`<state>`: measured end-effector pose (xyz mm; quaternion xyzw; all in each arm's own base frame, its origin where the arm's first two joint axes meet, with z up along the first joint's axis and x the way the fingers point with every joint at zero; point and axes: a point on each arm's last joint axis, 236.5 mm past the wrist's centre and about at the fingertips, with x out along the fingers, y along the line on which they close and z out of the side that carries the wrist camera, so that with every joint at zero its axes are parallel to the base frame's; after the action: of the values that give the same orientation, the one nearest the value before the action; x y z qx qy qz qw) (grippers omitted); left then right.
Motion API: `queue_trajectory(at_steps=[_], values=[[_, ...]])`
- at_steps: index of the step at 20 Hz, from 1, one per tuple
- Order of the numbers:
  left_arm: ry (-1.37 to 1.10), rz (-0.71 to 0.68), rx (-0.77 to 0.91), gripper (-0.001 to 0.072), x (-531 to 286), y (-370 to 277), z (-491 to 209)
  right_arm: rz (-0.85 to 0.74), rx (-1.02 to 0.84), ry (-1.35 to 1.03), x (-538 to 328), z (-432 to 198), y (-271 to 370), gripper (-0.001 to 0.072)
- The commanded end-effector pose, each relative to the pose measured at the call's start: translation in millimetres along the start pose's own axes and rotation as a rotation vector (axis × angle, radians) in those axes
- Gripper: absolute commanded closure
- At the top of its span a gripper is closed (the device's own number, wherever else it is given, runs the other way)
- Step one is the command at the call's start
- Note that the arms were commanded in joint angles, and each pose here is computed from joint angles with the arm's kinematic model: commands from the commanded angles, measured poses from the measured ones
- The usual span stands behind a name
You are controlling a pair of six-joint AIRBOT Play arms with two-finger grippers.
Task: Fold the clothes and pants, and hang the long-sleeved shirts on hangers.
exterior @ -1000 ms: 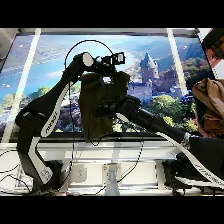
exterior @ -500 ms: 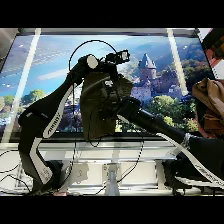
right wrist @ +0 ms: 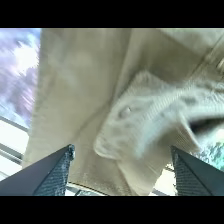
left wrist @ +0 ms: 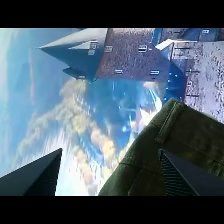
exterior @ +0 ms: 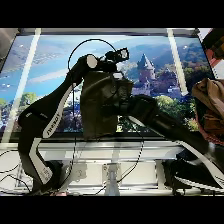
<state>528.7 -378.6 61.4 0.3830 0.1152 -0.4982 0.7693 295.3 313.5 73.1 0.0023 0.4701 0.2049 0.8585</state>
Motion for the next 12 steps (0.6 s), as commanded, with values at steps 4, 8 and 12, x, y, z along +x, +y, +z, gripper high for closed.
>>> queue_trajectory(at_steps=[4, 8, 12], values=[[-0.018, 0.115, -0.016, 0.0113, -36, 45, 5, -0.159, 0.019, -0.133, -59, 36, -69, 0.0039], [-0.039, 0.263, -0.11, 0.0499, -108, 106, 5, -0.261, -0.046, -0.139, -62, 53, -122, 0.0039], [-0.095, 0.373, -0.504, 0.0499, -188, 152, -9, -0.344, -0.189, -0.09, -60, 58, -165, 0.0044]])
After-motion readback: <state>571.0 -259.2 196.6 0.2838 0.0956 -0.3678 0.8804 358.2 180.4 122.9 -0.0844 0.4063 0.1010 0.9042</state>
